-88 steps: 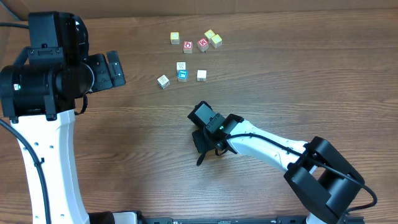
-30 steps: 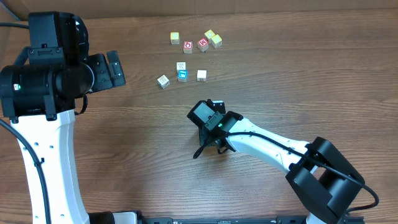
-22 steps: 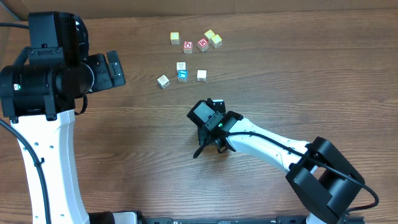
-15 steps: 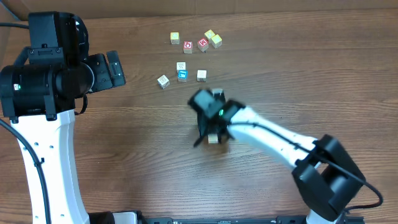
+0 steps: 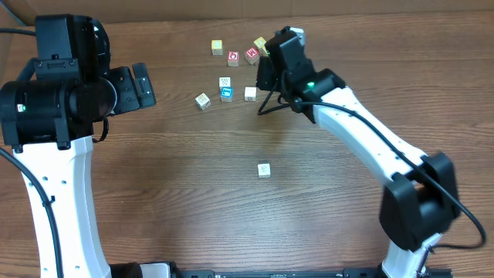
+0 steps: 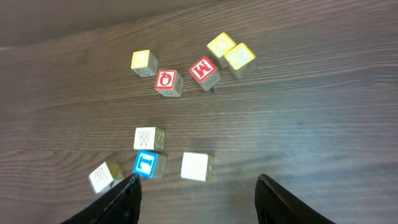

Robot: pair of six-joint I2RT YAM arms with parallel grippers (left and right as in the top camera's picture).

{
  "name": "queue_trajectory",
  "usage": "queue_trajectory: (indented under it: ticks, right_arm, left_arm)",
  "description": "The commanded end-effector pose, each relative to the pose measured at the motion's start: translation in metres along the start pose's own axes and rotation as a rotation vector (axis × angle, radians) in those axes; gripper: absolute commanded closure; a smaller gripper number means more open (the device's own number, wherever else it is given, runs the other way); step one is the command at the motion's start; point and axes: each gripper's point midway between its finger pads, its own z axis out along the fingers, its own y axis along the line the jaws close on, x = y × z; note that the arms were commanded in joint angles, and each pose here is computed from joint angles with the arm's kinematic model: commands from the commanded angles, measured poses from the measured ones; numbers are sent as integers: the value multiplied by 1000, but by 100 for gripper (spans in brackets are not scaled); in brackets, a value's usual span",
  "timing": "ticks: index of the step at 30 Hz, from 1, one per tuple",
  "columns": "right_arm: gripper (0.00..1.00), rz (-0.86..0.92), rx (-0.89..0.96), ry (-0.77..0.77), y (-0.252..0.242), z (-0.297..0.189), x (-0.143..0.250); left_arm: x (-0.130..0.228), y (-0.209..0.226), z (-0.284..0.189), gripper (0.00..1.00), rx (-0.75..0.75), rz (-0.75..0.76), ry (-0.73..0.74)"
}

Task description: Flip 4 blocks

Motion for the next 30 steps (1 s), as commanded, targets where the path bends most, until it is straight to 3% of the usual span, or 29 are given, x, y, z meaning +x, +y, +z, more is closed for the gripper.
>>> queue_trajectory:
  ticks: [1,6,16,19,23,30]
  right_arm:
    - [40,-35,5,70,5,39,36]
    - [36,-57,9,104,7,77,67]
    - [37,-69,47,105,-5,117,93]
    - [38,-74,80,88,-11,117,91]
    - [49,-100,94,51,-11,110,78]
    - [44,-163,70,-22,1,96,51]
  left_arm:
    - [-2,0,-2,0,-8,-18,-9]
    - [-2,0,-2,0,-8,-18,-9]
    - [-2,0,-2,0,-8,-18,-9]
    - [-2,0,-2,0,-8,-18,-9]
    - [-2,0,-2,0,-8,-18,-9]
    - [-2,0,-2,0,-8,-18,-9]
